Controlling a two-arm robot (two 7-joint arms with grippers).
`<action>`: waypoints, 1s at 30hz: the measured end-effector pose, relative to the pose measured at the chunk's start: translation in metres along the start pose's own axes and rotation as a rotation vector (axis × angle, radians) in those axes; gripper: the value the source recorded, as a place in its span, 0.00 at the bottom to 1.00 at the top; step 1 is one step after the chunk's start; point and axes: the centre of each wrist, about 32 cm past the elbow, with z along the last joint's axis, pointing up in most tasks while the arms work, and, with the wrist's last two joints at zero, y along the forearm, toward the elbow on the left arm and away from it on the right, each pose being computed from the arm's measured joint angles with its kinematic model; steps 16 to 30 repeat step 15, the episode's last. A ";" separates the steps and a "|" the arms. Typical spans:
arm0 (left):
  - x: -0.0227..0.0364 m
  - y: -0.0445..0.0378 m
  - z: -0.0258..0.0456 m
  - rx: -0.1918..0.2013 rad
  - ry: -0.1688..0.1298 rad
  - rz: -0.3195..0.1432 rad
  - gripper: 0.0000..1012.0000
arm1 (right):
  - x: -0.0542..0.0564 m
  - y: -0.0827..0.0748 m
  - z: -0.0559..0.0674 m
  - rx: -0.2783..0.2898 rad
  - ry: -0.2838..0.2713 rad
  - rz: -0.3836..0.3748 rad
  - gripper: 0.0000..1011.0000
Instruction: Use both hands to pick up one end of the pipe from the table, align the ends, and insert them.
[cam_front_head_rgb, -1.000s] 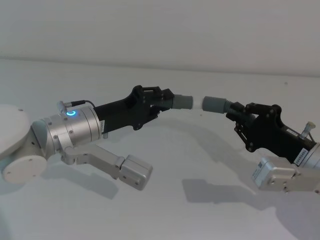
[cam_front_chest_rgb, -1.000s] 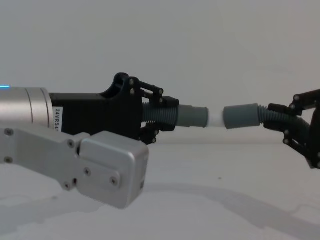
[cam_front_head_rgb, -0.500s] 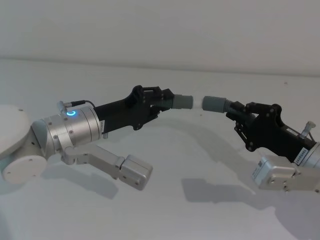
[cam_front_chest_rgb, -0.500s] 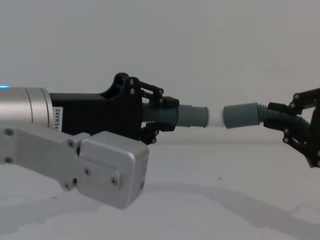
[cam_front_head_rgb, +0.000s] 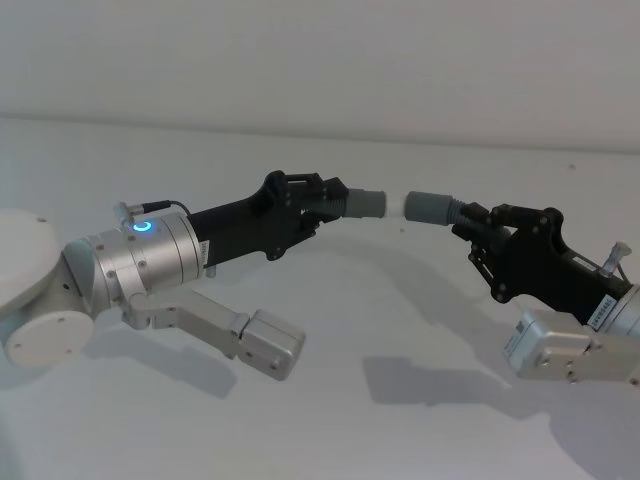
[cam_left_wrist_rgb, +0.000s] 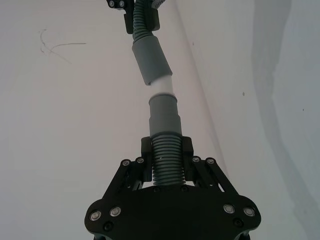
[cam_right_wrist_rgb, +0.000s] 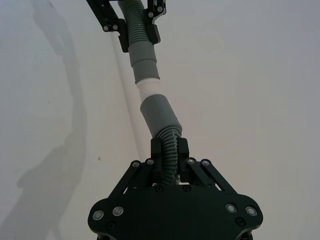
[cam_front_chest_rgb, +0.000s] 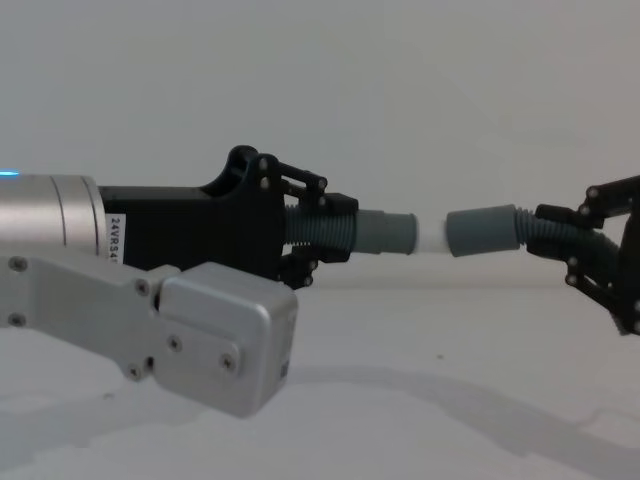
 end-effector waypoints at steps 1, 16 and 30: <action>0.0000 0.0000 0.0000 0.000 0.000 0.000 0.33 | 0.000 0.000 0.000 0.000 0.000 0.000 0.18; 0.0000 0.0000 0.0000 0.000 0.000 0.000 0.33 | 0.000 0.000 0.000 0.000 0.000 0.000 0.18; 0.0000 0.0000 0.0000 0.000 0.000 0.000 0.33 | 0.000 0.000 0.000 0.000 0.000 0.000 0.18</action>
